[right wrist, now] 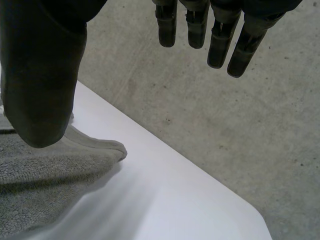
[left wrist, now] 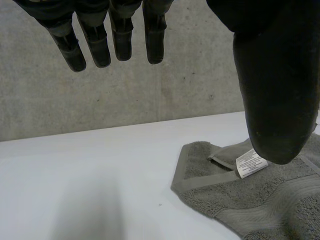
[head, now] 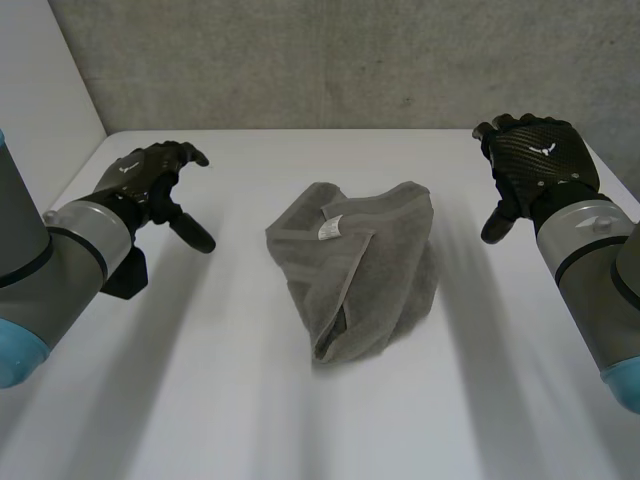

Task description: Fold the towel.

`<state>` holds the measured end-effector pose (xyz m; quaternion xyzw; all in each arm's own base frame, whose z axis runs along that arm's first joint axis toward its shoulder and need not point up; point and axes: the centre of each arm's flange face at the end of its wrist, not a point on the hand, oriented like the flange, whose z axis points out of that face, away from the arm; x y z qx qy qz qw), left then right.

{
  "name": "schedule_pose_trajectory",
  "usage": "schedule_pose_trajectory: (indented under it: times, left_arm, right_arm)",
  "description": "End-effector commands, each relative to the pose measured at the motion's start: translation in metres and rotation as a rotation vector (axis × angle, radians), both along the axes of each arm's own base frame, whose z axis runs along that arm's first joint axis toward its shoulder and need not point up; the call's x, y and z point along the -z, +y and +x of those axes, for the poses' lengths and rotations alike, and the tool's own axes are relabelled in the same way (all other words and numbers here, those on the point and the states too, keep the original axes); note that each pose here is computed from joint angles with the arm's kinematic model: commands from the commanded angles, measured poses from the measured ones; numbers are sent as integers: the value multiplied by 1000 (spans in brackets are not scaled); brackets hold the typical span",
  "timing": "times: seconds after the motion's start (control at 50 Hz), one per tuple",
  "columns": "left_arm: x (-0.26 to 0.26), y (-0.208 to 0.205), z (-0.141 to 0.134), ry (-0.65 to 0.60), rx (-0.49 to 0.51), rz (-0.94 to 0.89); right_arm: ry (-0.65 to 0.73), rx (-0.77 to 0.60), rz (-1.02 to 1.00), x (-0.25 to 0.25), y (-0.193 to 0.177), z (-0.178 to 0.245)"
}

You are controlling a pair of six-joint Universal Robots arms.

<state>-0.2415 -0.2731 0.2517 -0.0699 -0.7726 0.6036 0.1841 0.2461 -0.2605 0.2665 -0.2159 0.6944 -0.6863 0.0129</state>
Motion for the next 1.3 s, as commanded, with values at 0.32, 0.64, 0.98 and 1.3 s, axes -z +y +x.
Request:
schedule_pose_trajectory:
  times: [0.32, 0.64, 0.98, 1.3]
  left_arm:
    - [-1, 12, -9, 5, 51, -1]
    - [46, 60, -68, -70, 270, 84]
    - [49, 38, -57, -209, 154, -11]
    - [38, 25, -41, -193, 91, -31]
  right_arm:
    - [1, -128, -12, -5, -16, 1]
    - [58, -427, 143, 43, -51, 2]
    - [205, -569, 205, 107, -19, 58]
    - [224, -563, 141, 101, -4, 75]
